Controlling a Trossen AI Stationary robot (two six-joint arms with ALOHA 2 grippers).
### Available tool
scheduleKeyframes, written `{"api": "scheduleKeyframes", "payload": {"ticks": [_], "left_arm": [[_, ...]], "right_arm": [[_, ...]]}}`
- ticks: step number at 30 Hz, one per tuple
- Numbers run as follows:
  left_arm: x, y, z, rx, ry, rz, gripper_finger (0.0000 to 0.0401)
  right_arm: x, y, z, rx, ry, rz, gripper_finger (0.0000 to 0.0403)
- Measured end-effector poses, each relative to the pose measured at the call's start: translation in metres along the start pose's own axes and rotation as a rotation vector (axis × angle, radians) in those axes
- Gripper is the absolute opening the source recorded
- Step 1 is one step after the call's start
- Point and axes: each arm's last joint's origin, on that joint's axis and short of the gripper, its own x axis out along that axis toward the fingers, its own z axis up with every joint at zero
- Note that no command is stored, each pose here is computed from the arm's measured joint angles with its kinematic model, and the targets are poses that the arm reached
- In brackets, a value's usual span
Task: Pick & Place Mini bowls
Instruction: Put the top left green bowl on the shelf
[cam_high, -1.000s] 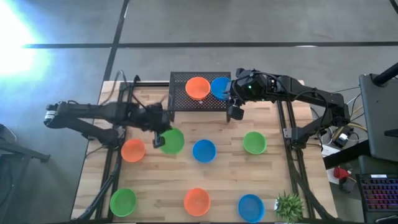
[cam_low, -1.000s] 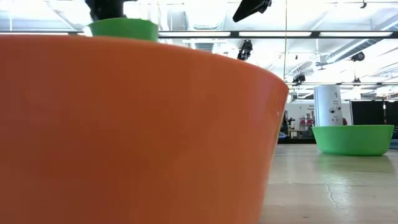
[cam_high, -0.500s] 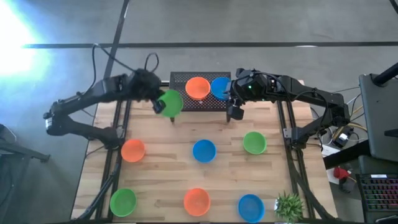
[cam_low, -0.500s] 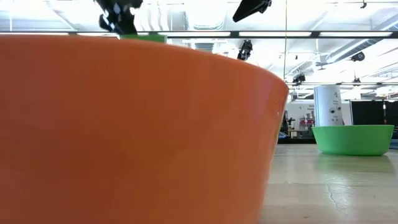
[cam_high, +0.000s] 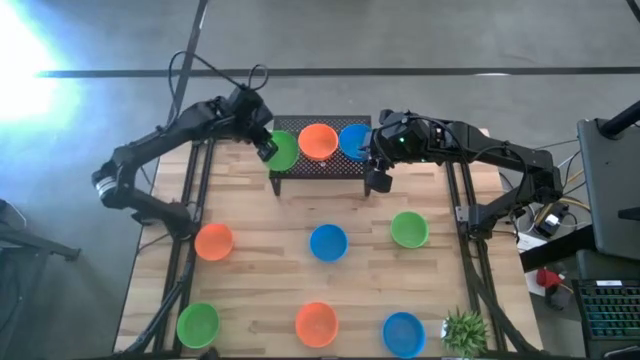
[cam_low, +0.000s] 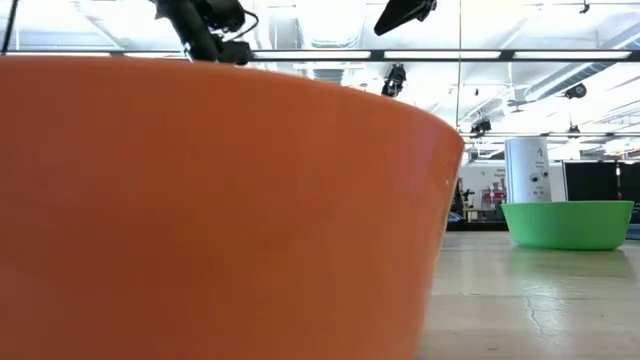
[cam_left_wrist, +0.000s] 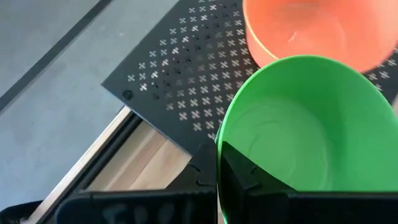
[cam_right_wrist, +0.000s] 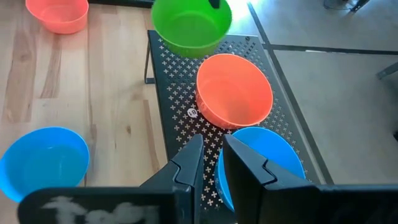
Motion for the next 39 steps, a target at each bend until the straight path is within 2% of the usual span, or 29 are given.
{"api": "scheduleKeyframes", "payload": {"ticks": [11,21,34,39], "left_arm": [[0.024,0.004,0.012,0.004,0.05,0.007,0.0],[0.026,0.015,0.011,-0.028,0.057,0.061,0.0],[0.026,0.016,0.013,-0.013,0.038,0.066,0.0001],[0.028,0.017,0.013,-0.013,0.039,0.068,0.0013]], "right_arm": [[0.0,0.0,0.0,0.0,0.0,0.0,0.0057],[0.0,0.0,0.0,-0.001,0.0,0.0,0.0057],[0.0,0.0,0.0,0.0,0.0,0.0,0.0057],[0.0,0.0,0.0,0.0,0.0,0.0,0.0057]]}}
